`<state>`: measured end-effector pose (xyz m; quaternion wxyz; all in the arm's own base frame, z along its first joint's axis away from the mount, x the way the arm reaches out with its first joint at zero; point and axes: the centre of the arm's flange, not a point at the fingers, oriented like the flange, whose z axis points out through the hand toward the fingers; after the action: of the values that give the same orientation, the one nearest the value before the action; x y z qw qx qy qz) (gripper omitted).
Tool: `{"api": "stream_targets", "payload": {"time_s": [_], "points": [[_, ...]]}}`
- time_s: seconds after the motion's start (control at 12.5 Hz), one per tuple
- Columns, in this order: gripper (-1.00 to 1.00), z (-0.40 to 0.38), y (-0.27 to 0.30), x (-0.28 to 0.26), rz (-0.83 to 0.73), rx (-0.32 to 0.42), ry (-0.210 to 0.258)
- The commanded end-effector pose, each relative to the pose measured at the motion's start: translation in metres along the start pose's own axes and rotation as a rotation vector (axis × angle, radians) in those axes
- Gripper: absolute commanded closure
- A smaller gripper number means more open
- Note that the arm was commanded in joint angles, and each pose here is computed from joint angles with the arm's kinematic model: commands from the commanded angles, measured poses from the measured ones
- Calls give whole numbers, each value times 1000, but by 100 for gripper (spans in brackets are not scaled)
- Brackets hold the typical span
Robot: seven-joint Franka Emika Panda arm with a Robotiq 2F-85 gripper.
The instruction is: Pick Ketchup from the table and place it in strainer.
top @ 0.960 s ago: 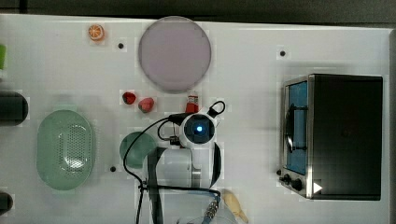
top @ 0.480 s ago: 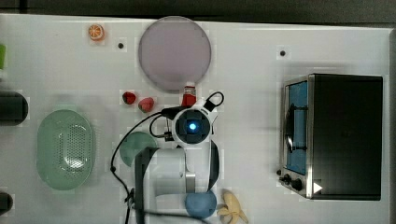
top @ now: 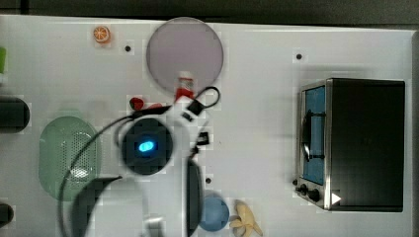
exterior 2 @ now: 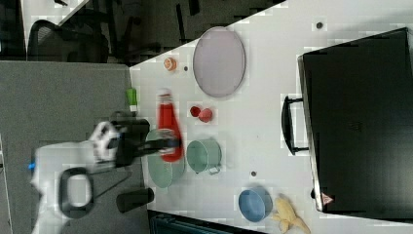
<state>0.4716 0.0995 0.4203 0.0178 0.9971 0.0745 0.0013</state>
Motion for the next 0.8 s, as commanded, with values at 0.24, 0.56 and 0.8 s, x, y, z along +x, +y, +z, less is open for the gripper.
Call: {"api": "stream_targets", "payload": {"time_s": [0.24,0.56,0.8], "points": [[-29,-10,-155,-14,154,86,-44],[-29,14,-246,-29,190,144,-27],[-29,42,-286,-33,281,217,-37]]}}
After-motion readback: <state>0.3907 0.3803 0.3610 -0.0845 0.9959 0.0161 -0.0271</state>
